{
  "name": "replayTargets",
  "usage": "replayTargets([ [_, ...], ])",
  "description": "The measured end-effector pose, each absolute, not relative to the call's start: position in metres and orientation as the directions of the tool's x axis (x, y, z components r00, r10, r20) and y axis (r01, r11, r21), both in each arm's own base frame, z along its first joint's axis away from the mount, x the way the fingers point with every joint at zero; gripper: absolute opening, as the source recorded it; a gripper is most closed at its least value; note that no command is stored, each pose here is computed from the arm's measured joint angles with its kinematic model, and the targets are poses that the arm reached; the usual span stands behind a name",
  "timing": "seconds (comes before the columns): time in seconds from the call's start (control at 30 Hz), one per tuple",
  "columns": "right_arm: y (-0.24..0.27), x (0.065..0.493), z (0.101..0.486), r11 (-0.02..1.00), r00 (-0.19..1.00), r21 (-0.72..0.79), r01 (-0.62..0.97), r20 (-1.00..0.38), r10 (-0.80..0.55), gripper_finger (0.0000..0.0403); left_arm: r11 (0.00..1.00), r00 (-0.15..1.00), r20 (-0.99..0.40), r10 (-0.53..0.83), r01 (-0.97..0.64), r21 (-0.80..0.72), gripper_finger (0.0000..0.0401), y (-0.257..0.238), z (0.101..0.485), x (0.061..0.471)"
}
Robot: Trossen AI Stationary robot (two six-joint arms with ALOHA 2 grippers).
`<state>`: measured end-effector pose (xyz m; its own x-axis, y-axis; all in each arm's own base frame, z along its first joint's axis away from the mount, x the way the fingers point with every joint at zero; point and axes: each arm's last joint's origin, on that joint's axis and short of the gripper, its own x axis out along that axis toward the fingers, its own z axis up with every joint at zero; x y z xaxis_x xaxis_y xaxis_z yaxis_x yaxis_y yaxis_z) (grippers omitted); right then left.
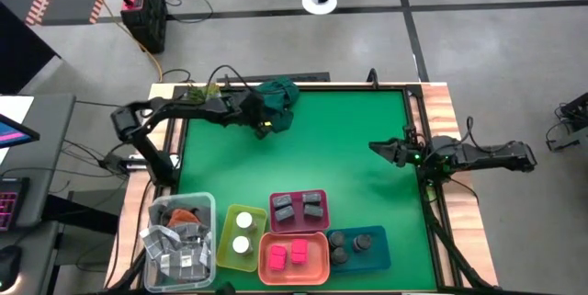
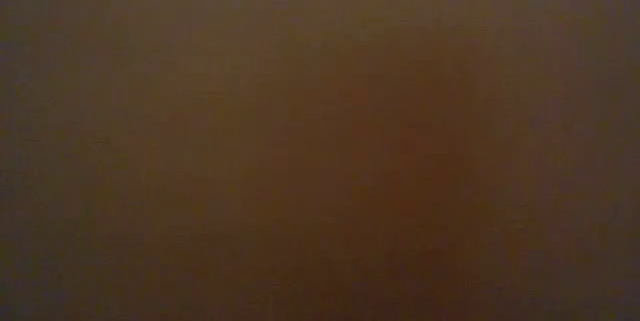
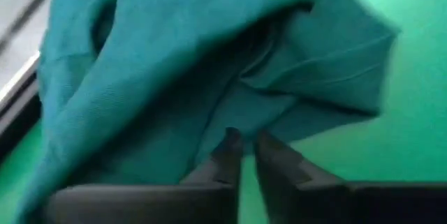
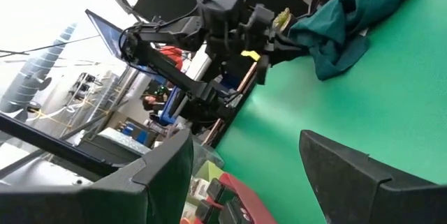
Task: Sort spices by type
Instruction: Move the green microfiber cloth to the left of the table
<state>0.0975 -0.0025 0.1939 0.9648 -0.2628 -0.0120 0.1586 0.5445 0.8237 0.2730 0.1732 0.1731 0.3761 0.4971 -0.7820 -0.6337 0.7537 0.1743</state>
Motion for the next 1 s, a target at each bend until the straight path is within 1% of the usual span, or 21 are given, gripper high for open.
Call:
replayTargets([
  [0.03,-0.002,0.098,0.194,0.544,0.965,0.824,0.158,-0.012,-0.263,0.0285,0.754,0.395,-0.781,0.484,-0.641,0.143,0.0020,0.172,0.176,0.273],
  [0.1,-0.002,0.098,0.194,0.544,0.965,0.824,0.154,-0.007,-0.263,0.0285,0.749,0.429,-0.776,0.462,-0.657,0.083,0.0010,0.169,0.185,0.270],
  [0.17,-0.002,0.098,0.195,0.544,0.965,0.826,0.150,-0.002,-0.263,0.0285,0.765,0.471,-0.778,0.417,-0.644,0.021,0.0003,0.160,0.197,0.267],
  [0.23,-0.002,0.098,0.195,0.542,0.965,0.828,0.145,0.003,-0.263,0.0285,0.797,0.521,-0.789,0.325,-0.600,-0.067,0.0002,0.148,0.210,0.261],
  [0.33,-0.002,0.098,0.195,0.541,0.965,0.829,0.145,0.003,-0.263,0.0285,0.823,0.576,-0.804,0.150,-0.523,-0.221,0.0001,0.128,0.227,0.249],
  [0.37,-0.002,0.098,0.195,0.541,0.965,0.829,0.145,0.003,-0.263,0.0285,0.830,0.586,-0.803,0.104,-0.497,-0.254,0.0001,0.121,0.232,0.244],
  [0.43,-0.002,0.098,0.196,0.544,0.965,0.827,0.145,0.004,-0.263,0.0285,0.848,0.587,-0.806,0.079,-0.465,-0.255,0.0001,0.107,0.243,0.236],
  [0.47,-0.002,0.098,0.196,0.544,0.965,0.827,0.145,0.004,-0.263,0.0285,0.861,0.582,-0.807,0.103,-0.459,-0.221,0.0001,0.101,0.248,0.233],
  [0.5,-0.002,0.098,0.196,0.544,0.965,0.827,0.145,0.004,-0.263,0.0285,0.868,0.574,-0.803,0.160,-0.469,-0.163,0.0001,0.098,0.252,0.231],
  [0.6,-0.002,0.098,0.196,0.544,0.965,0.827,0.145,0.004,-0.263,0.0285,0.840,0.566,-0.722,0.398,-0.541,0.040,0.0001,0.099,0.264,0.232],
  [0.63,-0.002,0.098,0.196,0.544,0.965,0.827,0.145,0.004,-0.263,0.0285,0.833,0.577,-0.683,0.448,-0.547,0.085,0.0003,0.102,0.268,0.235],
  [0.7,-0.002,0.098,0.196,0.543,0.965,0.827,0.144,0.004,-0.263,0.0286,0.834,0.608,-0.626,0.489,-0.536,0.131,0.0016,0.111,0.268,0.243],
  [0.77,-0.003,0.098,0.196,0.541,0.965,0.829,0.144,0.004,-0.264,0.0286,0.842,0.621,-0.602,0.502,-0.509,0.176,0.0040,0.119,0.263,0.254],
  [0.87,-0.003,0.097,0.196,0.540,0.965,0.829,0.144,0.004,-0.264,0.0286,0.853,0.627,-0.582,0.518,-0.426,0.301,0.0093,0.129,0.246,0.272],
  [0.93,-0.002,0.097,0.195,0.528,0.965,0.837,0.141,0.003,-0.263,0.0286,0.813,0.586,-0.563,0.582,-0.433,0.390,0.0135,0.135,0.236,0.282],
  [1.0,-0.002,0.098,0.196,0.526,0.966,0.840,0.135,0.006,-0.258,0.0286,0.744,0.507,-0.545,0.667,-0.475,0.469,0.0178,0.143,0.226,0.290],
])
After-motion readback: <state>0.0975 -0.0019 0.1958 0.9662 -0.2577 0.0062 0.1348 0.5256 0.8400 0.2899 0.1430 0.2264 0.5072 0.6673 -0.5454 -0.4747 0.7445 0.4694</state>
